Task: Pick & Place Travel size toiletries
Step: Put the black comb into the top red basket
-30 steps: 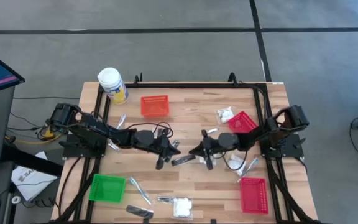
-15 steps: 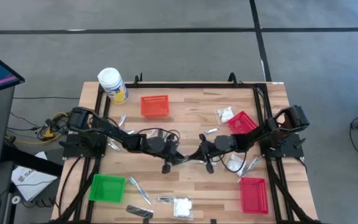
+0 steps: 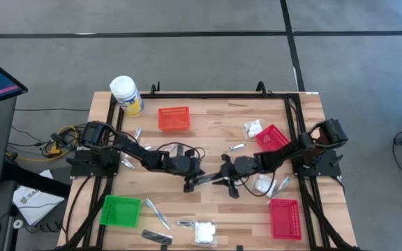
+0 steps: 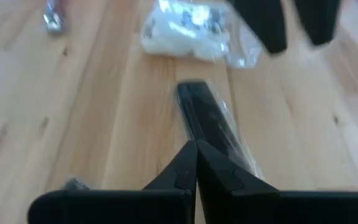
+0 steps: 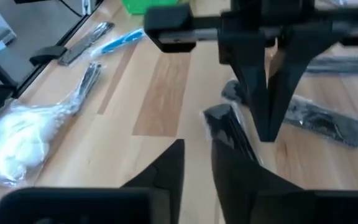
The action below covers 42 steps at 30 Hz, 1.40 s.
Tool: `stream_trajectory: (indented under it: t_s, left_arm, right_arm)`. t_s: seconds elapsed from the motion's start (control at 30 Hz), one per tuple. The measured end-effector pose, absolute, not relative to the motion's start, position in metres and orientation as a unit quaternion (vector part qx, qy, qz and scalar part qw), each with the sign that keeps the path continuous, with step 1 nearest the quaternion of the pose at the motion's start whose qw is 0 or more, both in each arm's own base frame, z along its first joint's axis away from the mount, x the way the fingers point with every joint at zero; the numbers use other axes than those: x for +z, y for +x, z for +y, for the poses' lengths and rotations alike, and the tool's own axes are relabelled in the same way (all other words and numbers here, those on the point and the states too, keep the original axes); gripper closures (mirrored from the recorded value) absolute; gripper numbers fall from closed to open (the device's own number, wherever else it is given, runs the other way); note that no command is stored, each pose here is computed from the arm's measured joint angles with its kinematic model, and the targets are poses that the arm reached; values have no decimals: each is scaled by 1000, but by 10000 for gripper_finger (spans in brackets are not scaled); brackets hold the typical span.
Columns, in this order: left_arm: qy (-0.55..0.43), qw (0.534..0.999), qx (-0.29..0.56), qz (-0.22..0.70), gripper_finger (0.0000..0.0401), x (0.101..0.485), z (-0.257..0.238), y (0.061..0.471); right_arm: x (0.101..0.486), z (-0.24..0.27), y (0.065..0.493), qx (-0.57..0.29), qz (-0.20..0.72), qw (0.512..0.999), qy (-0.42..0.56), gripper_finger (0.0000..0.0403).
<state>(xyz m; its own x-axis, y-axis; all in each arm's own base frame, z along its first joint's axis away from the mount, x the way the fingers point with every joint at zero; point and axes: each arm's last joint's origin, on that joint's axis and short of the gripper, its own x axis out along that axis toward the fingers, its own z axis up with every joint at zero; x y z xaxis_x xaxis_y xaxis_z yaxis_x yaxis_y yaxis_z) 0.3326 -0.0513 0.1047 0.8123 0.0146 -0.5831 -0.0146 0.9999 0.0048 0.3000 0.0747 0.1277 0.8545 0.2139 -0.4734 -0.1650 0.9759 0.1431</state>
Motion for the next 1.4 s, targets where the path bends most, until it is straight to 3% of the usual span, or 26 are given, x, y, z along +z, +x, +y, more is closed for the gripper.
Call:
stream_trajectory:
  t_s: [0.4, 0.97, 1.4]
  left_arm:
    - [-4, 945, -5, 328, 398, 102, -54, 329]
    - [7, 936, 7, 352, 398, 97, -58, 325]
    - [8, 933, 14, 359, 398, 96, -53, 325]
  right_arm:
    - [127, 79, 302, 62, 287, 956, -6, 249]
    - [110, 82, 311, 78, 297, 949, -63, 254]
    - [106, 86, 330, 56, 337, 933, -114, 232]
